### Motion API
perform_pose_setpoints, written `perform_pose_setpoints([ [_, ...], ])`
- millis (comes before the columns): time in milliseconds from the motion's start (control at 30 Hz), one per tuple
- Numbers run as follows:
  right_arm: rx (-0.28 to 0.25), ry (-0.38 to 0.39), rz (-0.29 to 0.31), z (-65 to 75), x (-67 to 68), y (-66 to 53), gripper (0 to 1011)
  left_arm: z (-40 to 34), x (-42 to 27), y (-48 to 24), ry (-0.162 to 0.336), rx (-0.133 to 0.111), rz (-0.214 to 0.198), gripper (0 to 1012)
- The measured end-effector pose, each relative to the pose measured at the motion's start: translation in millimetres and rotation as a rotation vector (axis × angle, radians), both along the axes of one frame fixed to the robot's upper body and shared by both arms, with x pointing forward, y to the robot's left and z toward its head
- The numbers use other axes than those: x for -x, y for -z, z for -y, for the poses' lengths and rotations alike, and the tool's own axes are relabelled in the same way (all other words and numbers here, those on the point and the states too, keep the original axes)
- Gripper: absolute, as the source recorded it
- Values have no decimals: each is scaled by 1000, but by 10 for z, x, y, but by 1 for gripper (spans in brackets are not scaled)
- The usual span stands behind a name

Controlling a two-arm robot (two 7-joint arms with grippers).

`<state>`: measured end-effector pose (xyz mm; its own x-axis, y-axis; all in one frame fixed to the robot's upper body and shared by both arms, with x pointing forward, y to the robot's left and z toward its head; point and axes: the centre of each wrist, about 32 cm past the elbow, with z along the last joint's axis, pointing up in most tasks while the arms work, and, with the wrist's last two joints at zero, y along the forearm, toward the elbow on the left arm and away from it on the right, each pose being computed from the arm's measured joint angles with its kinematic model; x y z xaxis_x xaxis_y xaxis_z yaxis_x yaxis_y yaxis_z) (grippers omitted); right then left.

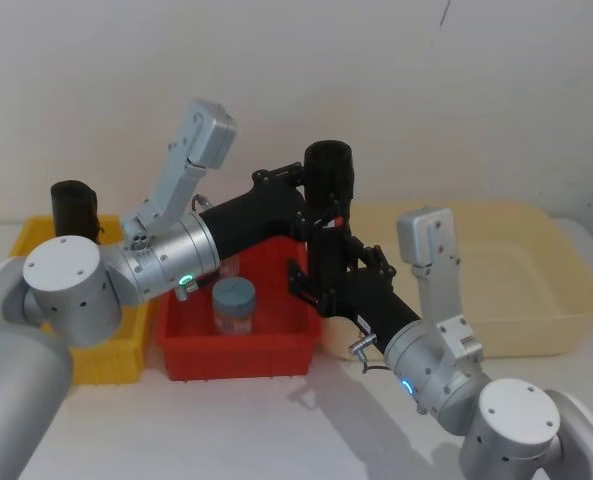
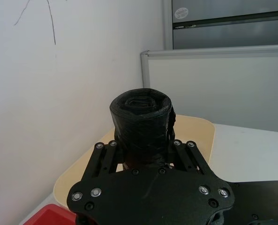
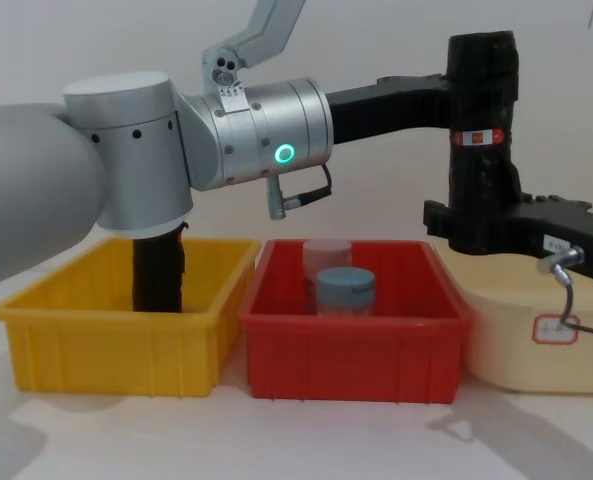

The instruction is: Pick up the garbage bag with the one hand and transfer it to the other hand.

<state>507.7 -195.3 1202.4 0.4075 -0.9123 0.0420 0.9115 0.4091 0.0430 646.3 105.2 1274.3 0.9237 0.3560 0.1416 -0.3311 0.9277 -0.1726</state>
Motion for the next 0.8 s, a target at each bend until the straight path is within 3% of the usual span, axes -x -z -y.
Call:
perform_pose_setpoints([
  [400,31,19,-16,-75,-129,-34,981,1,0,0,0,0,0,445],
  [800,62,51,-30,-126,-237,-17,687,0,0,0,0,0,0,445],
])
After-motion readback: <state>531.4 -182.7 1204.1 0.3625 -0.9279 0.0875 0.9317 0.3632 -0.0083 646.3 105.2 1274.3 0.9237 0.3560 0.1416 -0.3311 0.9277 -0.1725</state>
